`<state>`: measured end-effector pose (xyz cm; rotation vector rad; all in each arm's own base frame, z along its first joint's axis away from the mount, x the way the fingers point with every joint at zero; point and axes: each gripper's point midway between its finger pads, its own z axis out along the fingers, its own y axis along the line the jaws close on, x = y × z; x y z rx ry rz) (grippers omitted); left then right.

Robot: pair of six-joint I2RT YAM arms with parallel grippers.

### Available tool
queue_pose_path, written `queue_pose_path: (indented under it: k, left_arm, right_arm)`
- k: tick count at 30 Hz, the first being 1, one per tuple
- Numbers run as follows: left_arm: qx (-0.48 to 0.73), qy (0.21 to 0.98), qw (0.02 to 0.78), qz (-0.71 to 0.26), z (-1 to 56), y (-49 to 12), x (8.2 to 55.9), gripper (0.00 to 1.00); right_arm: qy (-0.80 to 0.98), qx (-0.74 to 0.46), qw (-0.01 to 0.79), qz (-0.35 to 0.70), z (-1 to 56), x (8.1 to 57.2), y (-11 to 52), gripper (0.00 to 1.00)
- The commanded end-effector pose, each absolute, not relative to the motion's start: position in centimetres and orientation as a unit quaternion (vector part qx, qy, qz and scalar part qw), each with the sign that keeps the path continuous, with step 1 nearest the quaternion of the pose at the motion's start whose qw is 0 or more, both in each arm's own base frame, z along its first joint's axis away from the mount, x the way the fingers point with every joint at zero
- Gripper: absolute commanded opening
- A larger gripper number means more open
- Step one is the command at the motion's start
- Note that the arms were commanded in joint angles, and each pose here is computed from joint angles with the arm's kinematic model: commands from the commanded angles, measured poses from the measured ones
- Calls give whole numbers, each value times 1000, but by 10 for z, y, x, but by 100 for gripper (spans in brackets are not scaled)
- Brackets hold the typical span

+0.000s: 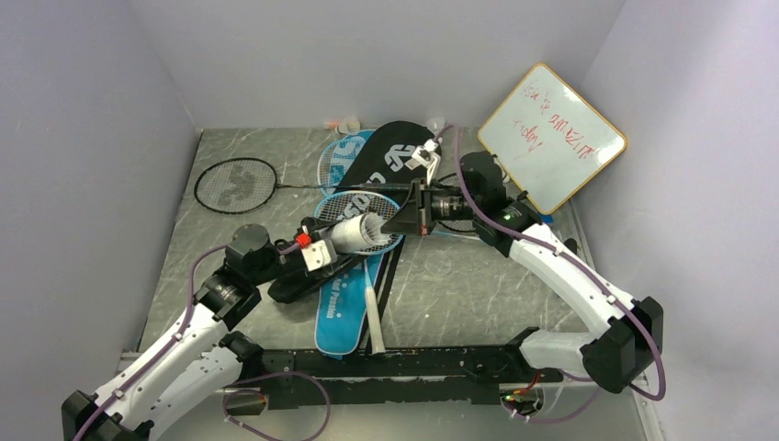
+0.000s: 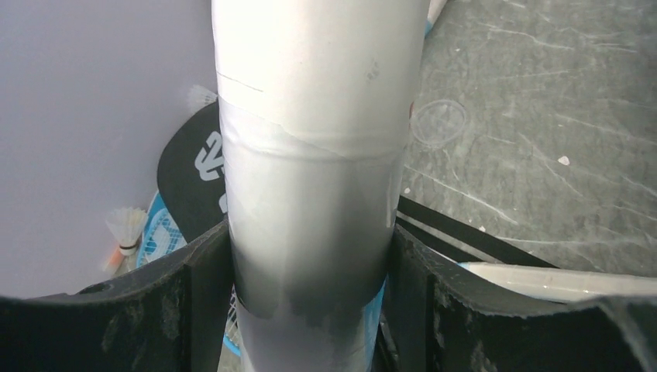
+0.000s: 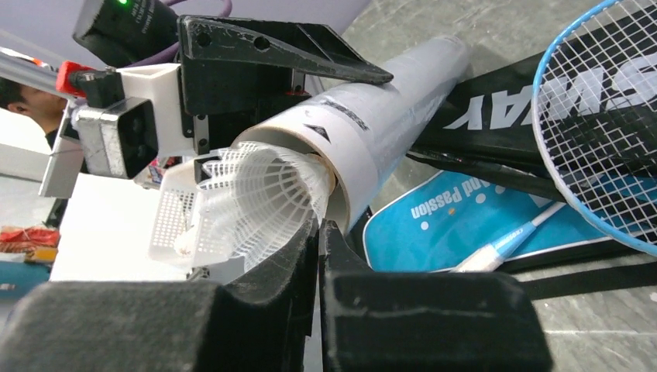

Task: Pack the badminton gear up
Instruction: Place the shuttlecock at the shuttle tube.

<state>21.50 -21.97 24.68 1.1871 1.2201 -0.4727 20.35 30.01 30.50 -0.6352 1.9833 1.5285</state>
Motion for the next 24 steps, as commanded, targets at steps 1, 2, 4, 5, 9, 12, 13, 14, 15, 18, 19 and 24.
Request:
queue_pose_path:
  k: [1, 2, 4, 5, 9, 12, 13, 14, 15, 18, 19, 24]
  left_arm:
    - [528, 484, 662, -220, 274, -227, 209, 53]
    - [530, 482, 662, -222, 274, -228, 208, 53]
    - [531, 480, 661, -224, 274, -229, 207, 53]
    - [532, 479, 661, -225, 274, -229, 206, 53]
    - [531, 478, 663, -224, 275, -229, 207, 53]
    - [528, 474, 668, -225, 278, -228, 205, 53]
    - [526, 472, 671, -225, 279, -228, 205, 53]
    - [524, 472, 672, -223, 280, -227, 205, 53]
    - [523, 473, 673, -222, 280, -227, 205, 53]
    - [523, 481, 670, -215, 277, -225, 208, 53]
    - [523, 483, 669, -214, 276, -225, 209, 53]
    - [526, 488, 663, -213, 274, -225, 210, 52]
  right_arm:
    - [727, -255, 307, 559, 312, 210, 312, 13]
    - [728, -253, 308, 558, 311, 212, 312, 17]
    - [729, -252, 311, 555, 309, 213, 312, 28]
    - [728, -254, 313, 554, 308, 213, 312, 32]
    - [734, -258, 312, 545, 302, 215, 313, 43]
    - [747, -258, 312, 528, 292, 218, 313, 46]
    - [751, -258, 313, 521, 289, 220, 313, 46]
    - [756, -256, 317, 512, 286, 222, 311, 46]
    - [759, -255, 322, 505, 285, 224, 310, 46]
    - [757, -257, 337, 498, 291, 224, 306, 40]
    - [754, -258, 342, 497, 294, 224, 305, 37]
    - [756, -253, 364, 482, 303, 227, 299, 37]
